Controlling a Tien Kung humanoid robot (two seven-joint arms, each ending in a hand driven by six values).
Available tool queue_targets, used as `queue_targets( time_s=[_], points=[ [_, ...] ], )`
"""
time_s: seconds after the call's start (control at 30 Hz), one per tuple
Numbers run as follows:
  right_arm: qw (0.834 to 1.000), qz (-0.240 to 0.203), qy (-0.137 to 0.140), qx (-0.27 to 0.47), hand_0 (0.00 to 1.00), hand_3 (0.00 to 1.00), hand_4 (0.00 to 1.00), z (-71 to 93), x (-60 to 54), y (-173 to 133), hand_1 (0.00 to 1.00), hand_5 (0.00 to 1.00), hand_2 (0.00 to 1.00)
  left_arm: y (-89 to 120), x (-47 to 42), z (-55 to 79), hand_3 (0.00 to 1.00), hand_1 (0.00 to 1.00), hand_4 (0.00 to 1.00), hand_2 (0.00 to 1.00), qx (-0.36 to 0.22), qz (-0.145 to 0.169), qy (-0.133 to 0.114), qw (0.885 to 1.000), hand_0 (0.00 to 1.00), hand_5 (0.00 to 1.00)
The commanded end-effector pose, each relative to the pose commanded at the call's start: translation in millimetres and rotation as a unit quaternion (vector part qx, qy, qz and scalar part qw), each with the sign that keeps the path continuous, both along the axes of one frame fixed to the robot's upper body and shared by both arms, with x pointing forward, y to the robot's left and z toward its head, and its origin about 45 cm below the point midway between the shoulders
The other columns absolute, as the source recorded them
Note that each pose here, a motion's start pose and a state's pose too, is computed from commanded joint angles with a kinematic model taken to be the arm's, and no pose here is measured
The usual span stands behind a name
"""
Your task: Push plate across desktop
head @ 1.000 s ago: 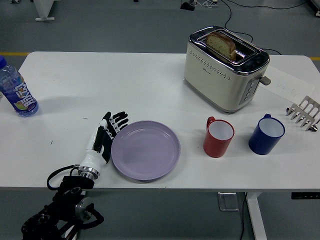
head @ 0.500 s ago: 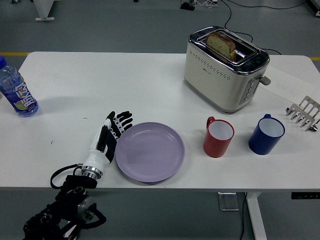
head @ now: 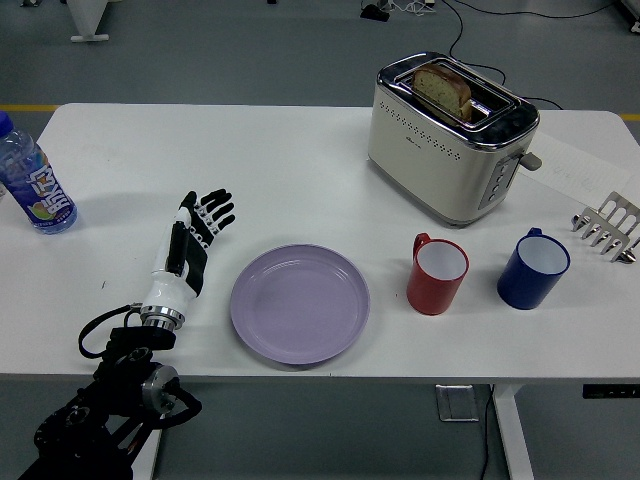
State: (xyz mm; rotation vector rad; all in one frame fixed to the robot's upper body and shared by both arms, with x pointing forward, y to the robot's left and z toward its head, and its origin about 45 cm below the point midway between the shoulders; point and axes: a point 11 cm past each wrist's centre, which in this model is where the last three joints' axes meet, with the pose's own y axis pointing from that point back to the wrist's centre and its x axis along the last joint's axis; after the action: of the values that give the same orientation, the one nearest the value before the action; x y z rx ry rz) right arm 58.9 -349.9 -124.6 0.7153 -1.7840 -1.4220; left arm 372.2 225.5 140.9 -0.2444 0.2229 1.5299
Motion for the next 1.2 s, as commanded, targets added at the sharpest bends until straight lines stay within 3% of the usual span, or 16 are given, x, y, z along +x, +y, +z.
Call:
queue_targets(
  time_s=[0.17, 0.33, 0.5, 0.7, 0.83, 1.2],
  points=[
    [1.000, -0.001, -0.001, -0.002, 0.592, 0.607, 0.368, 0.3, 0.3, -1.8, 0.527, 0.533, 0.616, 11.8, 4.5, 7.4, 0.656, 0.745, 0.530, 0.713, -0.005, 0.019, -0.004, 1.000, 0.769, 0.998],
    [1.000, -0.002, -0.002, -0.003, 0.592, 0.607, 0.369, 0.4, -0.6, -3.0, 0.527, 0.530, 0.615, 39.2, 8.1, 20.8, 0.650, 0.727, 0.532, 0.704, 0.004, 0.047, -0.019, 0.999, 0.762, 0.998],
    [1.000, -0.005, -0.001, -0.004, 0.592, 0.607, 0.369, 0.2, -2.5, -3.3, 0.527, 0.531, 0.614, 68.4, 6.1, 28.9, 0.645, 0.720, 0.534, 0.701, 0.027, 0.065, -0.024, 0.997, 0.750, 0.998],
    [1.000, -0.011, 0.003, -0.004, 0.592, 0.606, 0.370, -0.8, -8.3, -2.4, 0.526, 0.530, 0.613, 105.3, -0.7, 39.6, 0.622, 0.705, 0.537, 0.687, 0.037, 0.107, -0.034, 0.993, 0.732, 0.998],
    [1.000, -0.012, 0.006, -0.003, 0.592, 0.606, 0.370, -1.3, -12.0, -2.0, 0.527, 0.529, 0.614, 128.2, -4.3, 42.6, 0.610, 0.695, 0.536, 0.678, 0.049, 0.132, -0.028, 0.990, 0.724, 0.998],
    [1.000, -0.018, 0.012, -0.002, 0.592, 0.606, 0.371, -2.5, -20.0, -0.9, 0.527, 0.528, 0.613, 194.0, -33.7, 45.0, 0.591, 0.684, 0.543, 0.660, 0.067, 0.209, -0.005, 0.976, 0.704, 0.998]
  ],
)
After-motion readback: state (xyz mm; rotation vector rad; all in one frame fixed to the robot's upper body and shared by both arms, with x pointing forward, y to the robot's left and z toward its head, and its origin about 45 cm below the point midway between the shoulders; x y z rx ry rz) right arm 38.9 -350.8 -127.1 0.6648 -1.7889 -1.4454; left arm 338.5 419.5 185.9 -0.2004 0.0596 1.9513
